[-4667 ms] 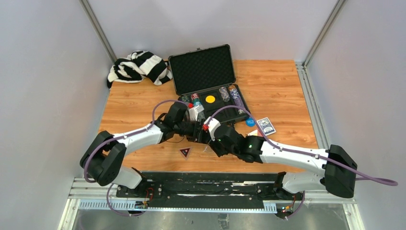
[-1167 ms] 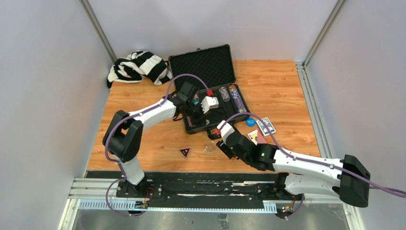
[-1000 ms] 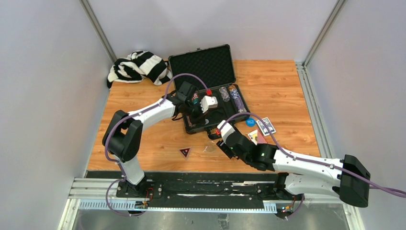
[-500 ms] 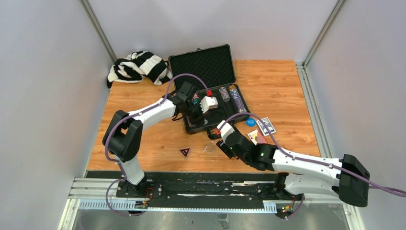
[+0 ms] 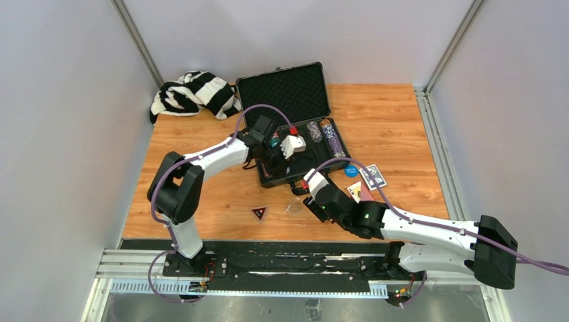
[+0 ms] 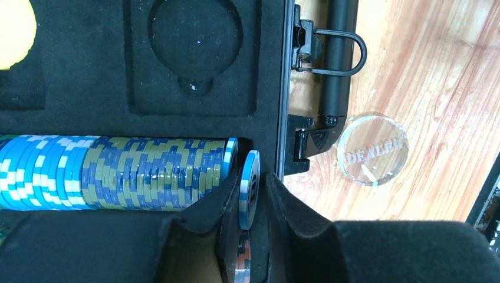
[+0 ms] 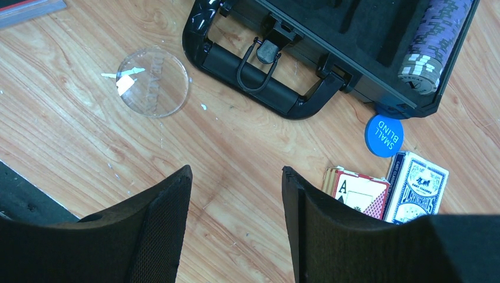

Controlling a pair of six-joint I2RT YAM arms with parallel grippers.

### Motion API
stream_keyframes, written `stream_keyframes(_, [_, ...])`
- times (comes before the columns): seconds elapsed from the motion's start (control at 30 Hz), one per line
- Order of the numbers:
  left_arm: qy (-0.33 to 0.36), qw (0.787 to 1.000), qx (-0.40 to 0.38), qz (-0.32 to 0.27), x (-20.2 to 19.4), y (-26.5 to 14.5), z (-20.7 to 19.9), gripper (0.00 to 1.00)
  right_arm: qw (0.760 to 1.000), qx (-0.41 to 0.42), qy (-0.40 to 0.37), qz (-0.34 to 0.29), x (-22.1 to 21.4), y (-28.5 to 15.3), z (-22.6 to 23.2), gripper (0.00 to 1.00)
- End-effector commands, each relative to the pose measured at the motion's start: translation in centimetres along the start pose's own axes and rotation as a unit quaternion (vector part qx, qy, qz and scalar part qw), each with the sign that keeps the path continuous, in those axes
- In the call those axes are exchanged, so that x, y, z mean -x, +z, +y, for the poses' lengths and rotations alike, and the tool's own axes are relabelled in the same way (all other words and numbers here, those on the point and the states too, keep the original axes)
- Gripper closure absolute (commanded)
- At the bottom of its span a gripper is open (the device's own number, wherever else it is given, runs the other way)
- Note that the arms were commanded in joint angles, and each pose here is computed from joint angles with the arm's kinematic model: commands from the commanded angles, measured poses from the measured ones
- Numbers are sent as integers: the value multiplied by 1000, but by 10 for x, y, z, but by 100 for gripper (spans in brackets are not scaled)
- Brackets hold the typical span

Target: Pack up texas hold em set

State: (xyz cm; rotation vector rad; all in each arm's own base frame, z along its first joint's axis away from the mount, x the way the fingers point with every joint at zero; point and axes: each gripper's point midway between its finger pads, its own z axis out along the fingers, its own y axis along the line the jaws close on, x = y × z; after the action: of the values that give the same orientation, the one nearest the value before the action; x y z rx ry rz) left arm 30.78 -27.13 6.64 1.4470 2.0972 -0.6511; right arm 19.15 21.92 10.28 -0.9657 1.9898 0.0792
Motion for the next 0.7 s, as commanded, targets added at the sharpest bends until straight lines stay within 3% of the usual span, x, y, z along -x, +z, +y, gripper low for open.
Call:
stream_keyframes(0.0, [-3,999,36,18,-7,1,17,72,1000,-13,-1,3,-4,2,-6,43])
stream_keyframes(0.4, [4,999,43,3,8,-10,13,80,1000,-12,-1,4,-4,3,-5,43])
stream_keyframes(0.6, [1,999,51,9,9,-11,16,99,1000,-10,-2,5,-5,4,-4,43])
stream_keyframes(0.67, [1,999,50,1,14,-13,15,100,1000,-9,-3,7,-6,5,-3,43])
